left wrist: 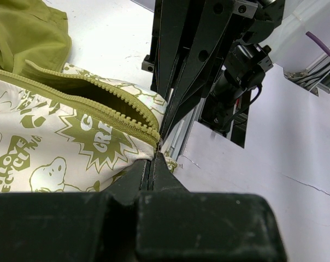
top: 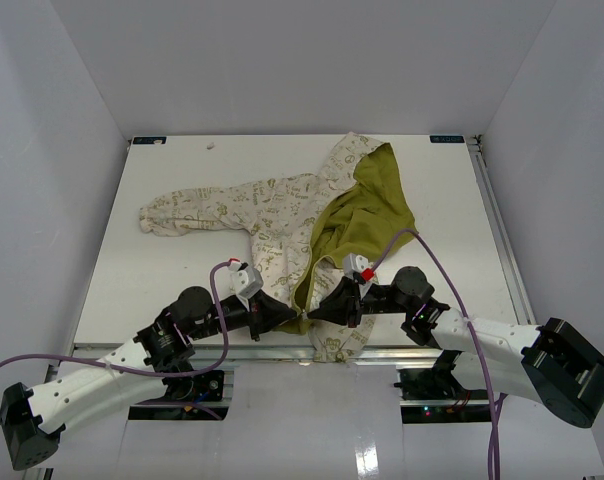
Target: Zip up the jacket
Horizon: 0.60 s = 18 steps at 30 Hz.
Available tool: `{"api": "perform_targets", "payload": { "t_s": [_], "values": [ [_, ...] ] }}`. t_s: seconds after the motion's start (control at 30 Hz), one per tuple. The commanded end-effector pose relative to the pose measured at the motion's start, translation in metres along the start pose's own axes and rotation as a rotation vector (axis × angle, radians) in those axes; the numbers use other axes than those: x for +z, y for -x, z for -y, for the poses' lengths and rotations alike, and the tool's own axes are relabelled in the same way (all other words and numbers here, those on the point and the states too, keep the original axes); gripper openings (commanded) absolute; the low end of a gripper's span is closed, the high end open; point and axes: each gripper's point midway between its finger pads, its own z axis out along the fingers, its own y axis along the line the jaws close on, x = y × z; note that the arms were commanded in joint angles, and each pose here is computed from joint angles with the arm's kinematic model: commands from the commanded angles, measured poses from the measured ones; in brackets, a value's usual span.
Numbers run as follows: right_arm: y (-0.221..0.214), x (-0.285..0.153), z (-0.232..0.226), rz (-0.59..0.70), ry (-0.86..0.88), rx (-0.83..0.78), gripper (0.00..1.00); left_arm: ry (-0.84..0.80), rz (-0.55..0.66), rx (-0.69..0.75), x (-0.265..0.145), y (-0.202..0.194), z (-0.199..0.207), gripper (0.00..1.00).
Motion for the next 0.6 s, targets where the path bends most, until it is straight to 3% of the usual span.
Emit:
{"api": "perform_targets", "payload": {
  "t_s": [0.0,0.57],
  "values": [
    [0.0263,0.0037,-0.0041,0.069,0.027,-0.064,0.08,-0.007,-0.012,0.012,0.0021,-0.0029,0.0004,0.00],
    [0.0333,0.0050,0.0007,0.084,0.002,-0.063,0.08,-0.014,-0.023,0.012,0.0034,-0.0061,0.0012,0.00]
  ]
}}
